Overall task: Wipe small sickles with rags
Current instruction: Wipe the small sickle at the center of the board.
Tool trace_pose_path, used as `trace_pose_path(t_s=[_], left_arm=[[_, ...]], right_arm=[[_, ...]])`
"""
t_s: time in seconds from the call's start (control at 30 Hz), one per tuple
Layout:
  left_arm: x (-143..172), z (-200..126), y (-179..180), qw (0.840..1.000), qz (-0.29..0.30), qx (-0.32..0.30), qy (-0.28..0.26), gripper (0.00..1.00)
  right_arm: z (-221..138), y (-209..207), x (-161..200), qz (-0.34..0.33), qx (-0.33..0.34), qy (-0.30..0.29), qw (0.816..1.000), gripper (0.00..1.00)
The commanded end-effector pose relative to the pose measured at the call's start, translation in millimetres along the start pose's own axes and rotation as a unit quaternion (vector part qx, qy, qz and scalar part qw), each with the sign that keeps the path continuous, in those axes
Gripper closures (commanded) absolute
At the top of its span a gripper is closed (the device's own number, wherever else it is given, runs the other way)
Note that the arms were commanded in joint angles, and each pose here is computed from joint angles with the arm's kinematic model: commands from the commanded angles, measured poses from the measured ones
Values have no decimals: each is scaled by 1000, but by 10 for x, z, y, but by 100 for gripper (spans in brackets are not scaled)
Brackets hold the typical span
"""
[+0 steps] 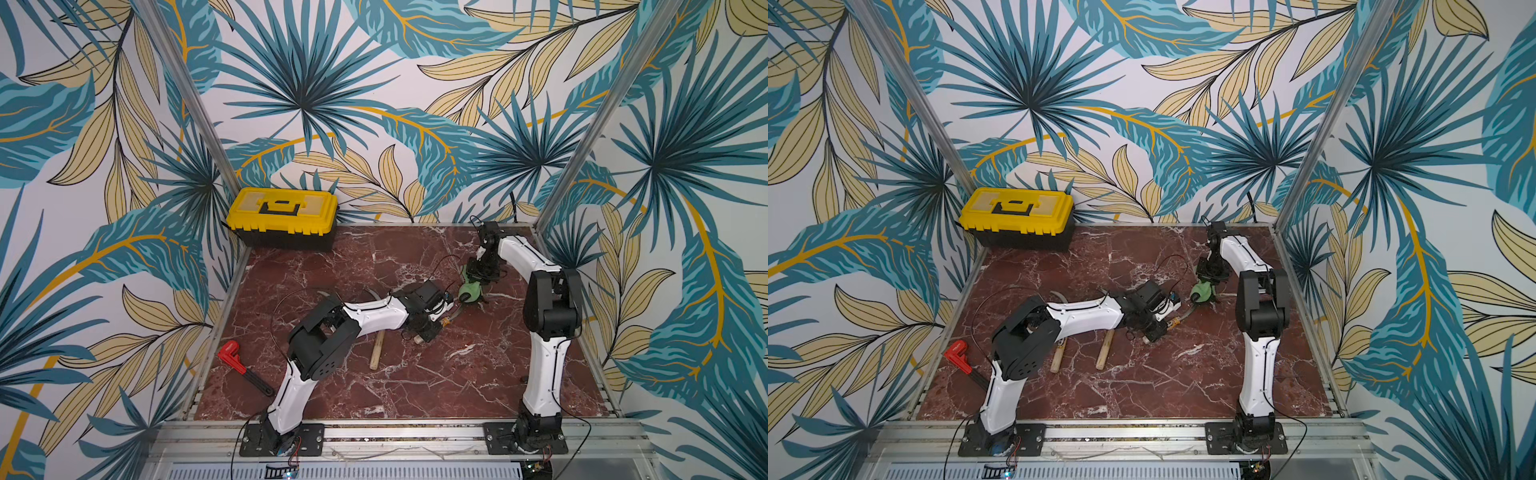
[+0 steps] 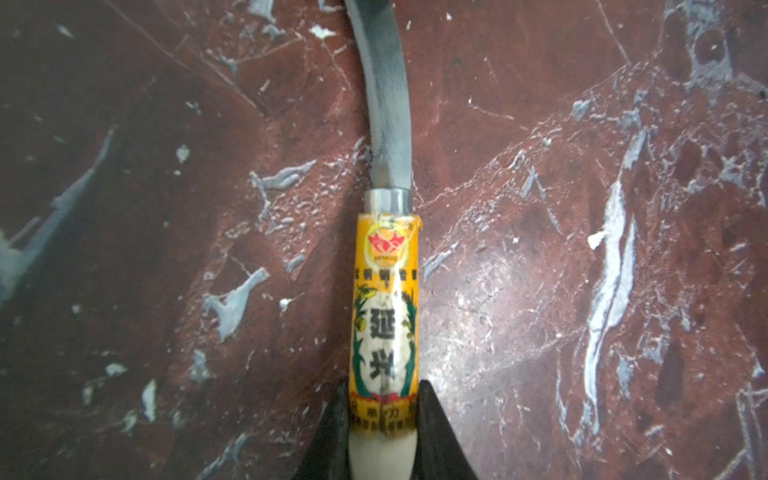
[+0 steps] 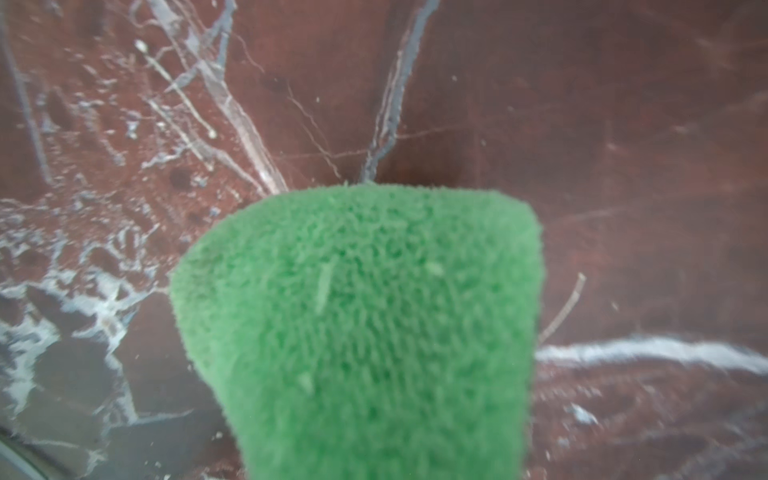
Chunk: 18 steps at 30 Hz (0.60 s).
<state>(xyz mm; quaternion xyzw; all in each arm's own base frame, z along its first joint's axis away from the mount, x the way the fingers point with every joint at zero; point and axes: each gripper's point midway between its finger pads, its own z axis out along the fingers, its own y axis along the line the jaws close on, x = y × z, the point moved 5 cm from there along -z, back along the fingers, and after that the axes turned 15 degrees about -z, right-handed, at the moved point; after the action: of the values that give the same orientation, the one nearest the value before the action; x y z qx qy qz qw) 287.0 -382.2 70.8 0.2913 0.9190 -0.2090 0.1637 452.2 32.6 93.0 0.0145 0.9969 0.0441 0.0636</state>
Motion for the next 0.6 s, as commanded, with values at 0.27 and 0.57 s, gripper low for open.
trace_pose_path(t_s=[0.27,0.57], left_arm=[[172,133,65,1000,-8,-8,29,100],[79,39,30,1000,-14,-1,1,100]], right_arm=[[320,173,412,-54,28,143,988,84],[344,426,948,-65,25,172,983,84]])
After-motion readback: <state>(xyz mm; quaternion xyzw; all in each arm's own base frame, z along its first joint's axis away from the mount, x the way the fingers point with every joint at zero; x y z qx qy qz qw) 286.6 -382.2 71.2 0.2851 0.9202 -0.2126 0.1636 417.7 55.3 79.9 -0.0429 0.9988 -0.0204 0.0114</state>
